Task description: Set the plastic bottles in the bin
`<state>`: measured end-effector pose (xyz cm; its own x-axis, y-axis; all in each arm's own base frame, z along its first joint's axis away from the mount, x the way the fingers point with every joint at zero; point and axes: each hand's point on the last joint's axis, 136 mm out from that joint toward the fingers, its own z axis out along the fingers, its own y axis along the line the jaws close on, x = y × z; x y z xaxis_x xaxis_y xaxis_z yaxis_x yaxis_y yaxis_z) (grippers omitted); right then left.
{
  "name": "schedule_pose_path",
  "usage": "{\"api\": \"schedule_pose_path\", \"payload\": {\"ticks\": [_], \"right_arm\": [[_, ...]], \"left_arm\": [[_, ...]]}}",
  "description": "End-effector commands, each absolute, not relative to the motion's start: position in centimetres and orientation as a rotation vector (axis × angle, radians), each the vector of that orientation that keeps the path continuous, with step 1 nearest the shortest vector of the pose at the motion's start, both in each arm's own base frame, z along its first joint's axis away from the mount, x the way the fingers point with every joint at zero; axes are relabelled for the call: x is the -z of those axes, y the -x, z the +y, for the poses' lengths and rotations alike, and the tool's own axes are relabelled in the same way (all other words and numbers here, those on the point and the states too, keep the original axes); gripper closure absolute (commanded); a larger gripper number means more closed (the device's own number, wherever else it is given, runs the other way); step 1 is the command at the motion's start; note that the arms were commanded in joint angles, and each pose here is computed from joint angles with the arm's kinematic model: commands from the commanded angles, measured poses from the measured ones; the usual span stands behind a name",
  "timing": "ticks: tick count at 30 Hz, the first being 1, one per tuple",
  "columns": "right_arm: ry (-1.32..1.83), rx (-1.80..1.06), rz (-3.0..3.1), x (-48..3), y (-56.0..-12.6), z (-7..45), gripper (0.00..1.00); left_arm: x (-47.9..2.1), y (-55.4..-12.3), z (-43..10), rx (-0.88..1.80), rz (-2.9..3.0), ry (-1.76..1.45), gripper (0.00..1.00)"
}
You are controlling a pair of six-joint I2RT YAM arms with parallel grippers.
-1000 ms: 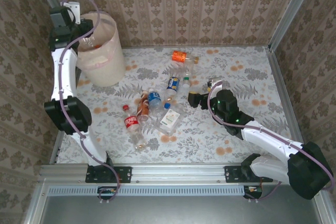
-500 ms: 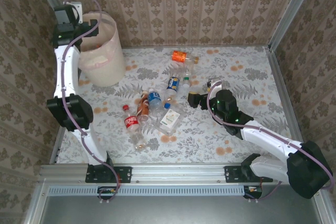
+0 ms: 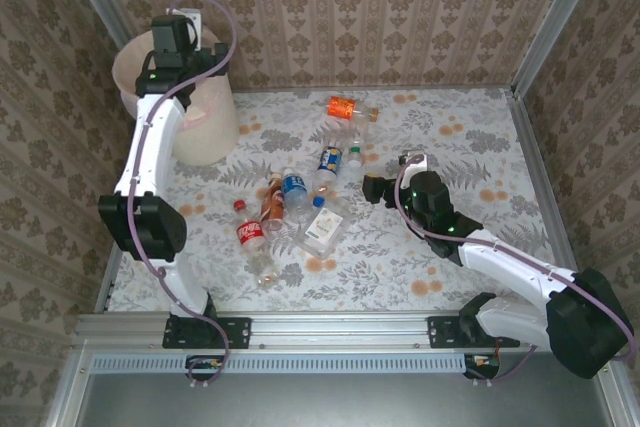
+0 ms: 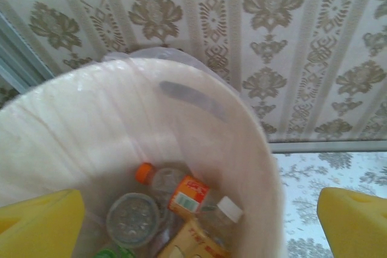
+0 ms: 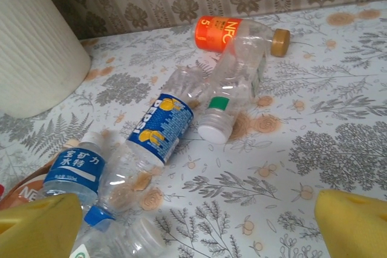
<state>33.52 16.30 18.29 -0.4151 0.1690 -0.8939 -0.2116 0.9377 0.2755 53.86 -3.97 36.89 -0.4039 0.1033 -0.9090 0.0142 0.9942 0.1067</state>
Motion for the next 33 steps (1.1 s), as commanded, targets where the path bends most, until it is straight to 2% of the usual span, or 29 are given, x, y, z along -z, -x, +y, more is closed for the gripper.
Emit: {"api": "schedule_pose_path", "payload": {"ticks": [1,12,23,33], "right_arm": [[-0.023,-0.38,1.959,-18.2,-33.6,15.4,0.0],[-0.033,-0.363,1.974,-17.3,-33.4,15.1,0.0],[-0.04,-0.371,1.961,-17.1,-33.7,15.2,0.0],[-0.033,-0.384,1.966,-16.8,-34.1,15.7,0.0]], "left_arm": [[-38.7,-52.4,-5.0,-0.042,1.946,0.0,0.0],[-34.4,-47.6,-10.3,0.197,2.019,0.062,0.0],[-31.1,-43.2,-12.5,0.257,2.119,0.057,0.0],[-21.6,-36.7,-15.8,0.344,2.454,0.033,0.01]]}}
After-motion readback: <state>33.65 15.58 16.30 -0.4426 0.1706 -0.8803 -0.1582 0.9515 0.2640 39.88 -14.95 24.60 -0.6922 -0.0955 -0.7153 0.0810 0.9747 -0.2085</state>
